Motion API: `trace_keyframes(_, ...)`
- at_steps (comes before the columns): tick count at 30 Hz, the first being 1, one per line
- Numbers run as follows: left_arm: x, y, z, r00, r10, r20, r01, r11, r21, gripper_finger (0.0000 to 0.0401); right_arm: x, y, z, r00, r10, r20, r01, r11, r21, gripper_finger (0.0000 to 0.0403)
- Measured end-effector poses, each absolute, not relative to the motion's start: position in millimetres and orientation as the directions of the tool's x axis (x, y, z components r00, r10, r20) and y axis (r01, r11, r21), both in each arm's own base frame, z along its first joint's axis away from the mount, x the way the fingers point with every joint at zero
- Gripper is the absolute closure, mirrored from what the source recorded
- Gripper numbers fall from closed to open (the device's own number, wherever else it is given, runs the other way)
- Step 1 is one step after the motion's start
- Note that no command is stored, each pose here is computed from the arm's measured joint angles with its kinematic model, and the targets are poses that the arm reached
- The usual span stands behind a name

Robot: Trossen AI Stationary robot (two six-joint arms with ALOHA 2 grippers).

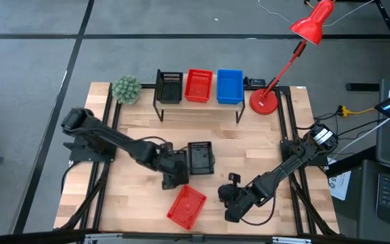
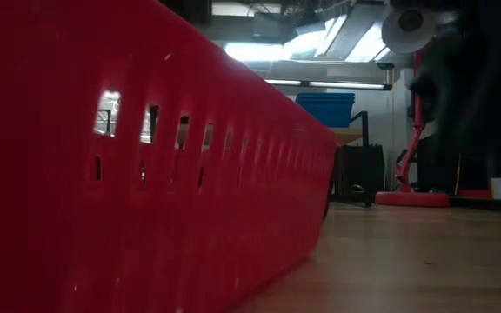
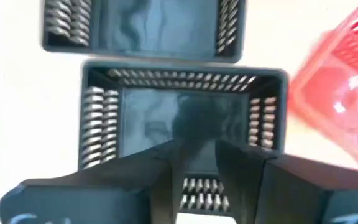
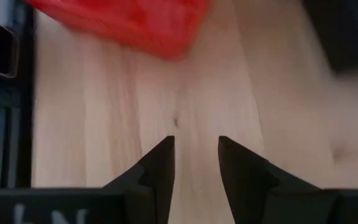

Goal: Stack baskets on shelf by color
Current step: Stack the left black bin on the black bin on the shelf

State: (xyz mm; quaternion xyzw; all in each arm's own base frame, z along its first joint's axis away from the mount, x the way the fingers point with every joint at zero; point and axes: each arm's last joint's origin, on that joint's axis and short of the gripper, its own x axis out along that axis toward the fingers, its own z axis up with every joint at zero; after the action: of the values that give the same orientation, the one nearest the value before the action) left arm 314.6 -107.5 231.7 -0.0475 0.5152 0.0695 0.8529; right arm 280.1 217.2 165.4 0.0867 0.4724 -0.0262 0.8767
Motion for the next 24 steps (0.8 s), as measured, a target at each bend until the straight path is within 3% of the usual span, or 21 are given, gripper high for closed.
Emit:
trace_keyframes(5, 279.2, -117.6, 273.9, 0.495, 0.046, -0.868, -0.104, 0.995, -0.006, 0.032, 294.5, 215.6, 173.8, 0.676, 0.01, -0.737, 0.009, 1.0, 0.021, 0.0281)
trace_keyframes(9, 252.9, -124.6, 281.3, 0.502, 0.028, -0.865, -0.118, 0.992, -0.037, 0.032, 304.1, 202.5, 174.4, 0.679, -0.017, -0.734, 0.036, 0.999, 0.009, 0.0281)
trace_keyframes(14, 245.0, -141.6, 249.7, 0.456, 0.012, -0.89, -0.14, 0.988, -0.059, 0.032, 310.6, 181.1, 170.6, 0.629, -0.084, -0.773, 0.129, 0.992, -0.003, 0.0281)
trace_keyframes(18, 258.1, -160.7, 238.0, 0.541, -0.016, -0.841, -0.088, 0.993, -0.076, 0.032, 314.4, 170.2, 169.5, 0.606, -0.102, -0.789, 0.152, 0.988, -0.011, 0.0281)
trace_keyframes(24, 272.7, -167.6, 213.8, 0.524, 0.016, -0.852, -0.06, 0.998, -0.018, 0.032, 315.4, 163.7, 168.1, 0.578, -0.102, -0.809, 0.165, 0.986, -0.007, 0.0281)
